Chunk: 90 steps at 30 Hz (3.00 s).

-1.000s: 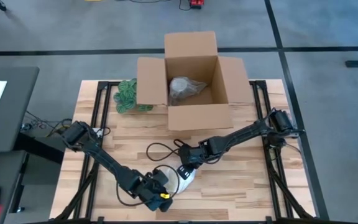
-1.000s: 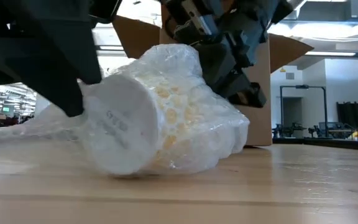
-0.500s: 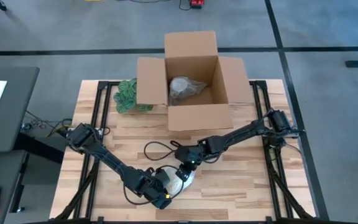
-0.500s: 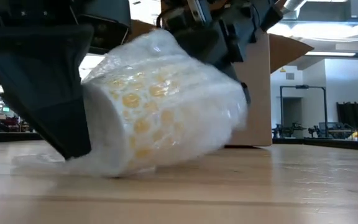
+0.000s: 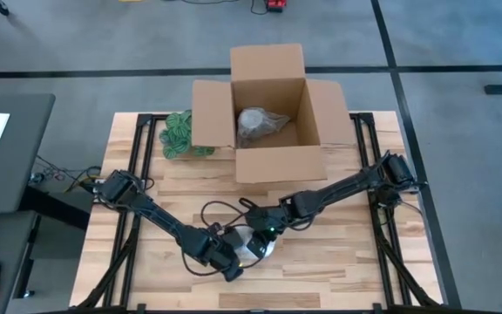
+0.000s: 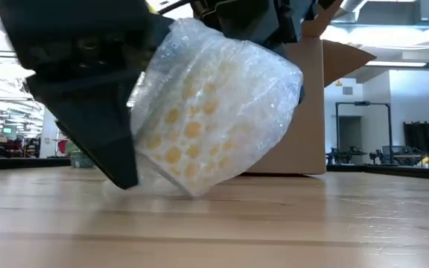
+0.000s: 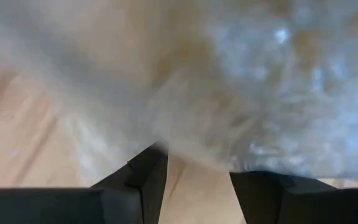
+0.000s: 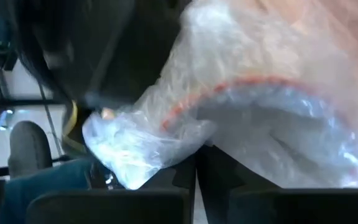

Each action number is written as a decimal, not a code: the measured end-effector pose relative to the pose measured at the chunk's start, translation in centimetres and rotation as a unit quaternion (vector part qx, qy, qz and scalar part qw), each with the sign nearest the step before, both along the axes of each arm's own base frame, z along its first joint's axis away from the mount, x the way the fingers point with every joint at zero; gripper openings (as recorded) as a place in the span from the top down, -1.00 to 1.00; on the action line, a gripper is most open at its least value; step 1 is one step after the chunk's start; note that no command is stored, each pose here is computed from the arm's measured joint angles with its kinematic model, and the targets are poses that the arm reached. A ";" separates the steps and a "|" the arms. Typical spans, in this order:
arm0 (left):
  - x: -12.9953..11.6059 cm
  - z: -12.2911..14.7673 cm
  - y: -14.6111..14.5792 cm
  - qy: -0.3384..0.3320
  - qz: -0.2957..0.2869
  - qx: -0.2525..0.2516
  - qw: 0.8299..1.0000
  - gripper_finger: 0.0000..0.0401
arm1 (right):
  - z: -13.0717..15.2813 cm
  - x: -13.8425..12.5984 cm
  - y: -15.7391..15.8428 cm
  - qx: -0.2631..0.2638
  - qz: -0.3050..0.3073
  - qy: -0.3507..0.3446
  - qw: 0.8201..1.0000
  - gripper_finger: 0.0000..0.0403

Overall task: Wrap mug
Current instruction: Wrap the yellow mug with bubble wrap

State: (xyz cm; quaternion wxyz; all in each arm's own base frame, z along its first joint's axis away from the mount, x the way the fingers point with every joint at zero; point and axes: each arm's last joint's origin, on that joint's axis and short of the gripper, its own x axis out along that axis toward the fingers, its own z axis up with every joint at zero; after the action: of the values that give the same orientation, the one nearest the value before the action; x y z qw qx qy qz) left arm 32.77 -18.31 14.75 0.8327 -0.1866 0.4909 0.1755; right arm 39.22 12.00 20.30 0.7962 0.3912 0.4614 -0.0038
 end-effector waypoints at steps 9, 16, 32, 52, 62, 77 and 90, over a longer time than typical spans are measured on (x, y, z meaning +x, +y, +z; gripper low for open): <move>-3.6 1.9 -1.8 0.060 -0.055 0.028 0.996 0.27 | 0.1 0.1 0.0 -0.032 -0.017 -0.014 0.999 1.00; -5.0 4.1 -2.7 0.036 -0.027 -0.014 0.999 0.27 | 0.5 0.5 0.1 -0.024 -0.022 -0.042 0.999 1.00; -8.8 7.4 -1.8 0.110 -0.007 -0.047 0.993 0.27 | -0.7 4.2 1.1 -0.058 -0.007 -0.030 0.998 1.00; -12.2 11.3 -1.2 0.083 -0.129 0.000 0.988 0.27 | 4.1 7.3 2.5 -0.060 0.012 -0.057 0.997 1.00; -12.1 9.9 -2.4 0.021 -0.169 0.178 0.969 0.27 | 6.8 7.5 2.5 -0.050 0.017 -0.062 0.997 0.75; -12.5 9.7 -2.5 -0.057 -0.200 0.354 0.912 0.27 | 7.7 8.1 1.4 0.060 -0.225 -0.038 0.972 0.07; -12.5 10.3 -2.3 -0.086 -0.199 0.431 0.876 0.27 | 9.6 9.6 1.1 0.178 -0.296 -0.122 0.930 0.12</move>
State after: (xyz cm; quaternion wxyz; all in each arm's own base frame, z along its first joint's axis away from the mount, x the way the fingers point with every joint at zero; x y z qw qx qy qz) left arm 20.30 -20.65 25.04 0.8872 0.2778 0.3195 0.1836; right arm 48.80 13.07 29.92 0.7264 0.6430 0.2169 -0.1092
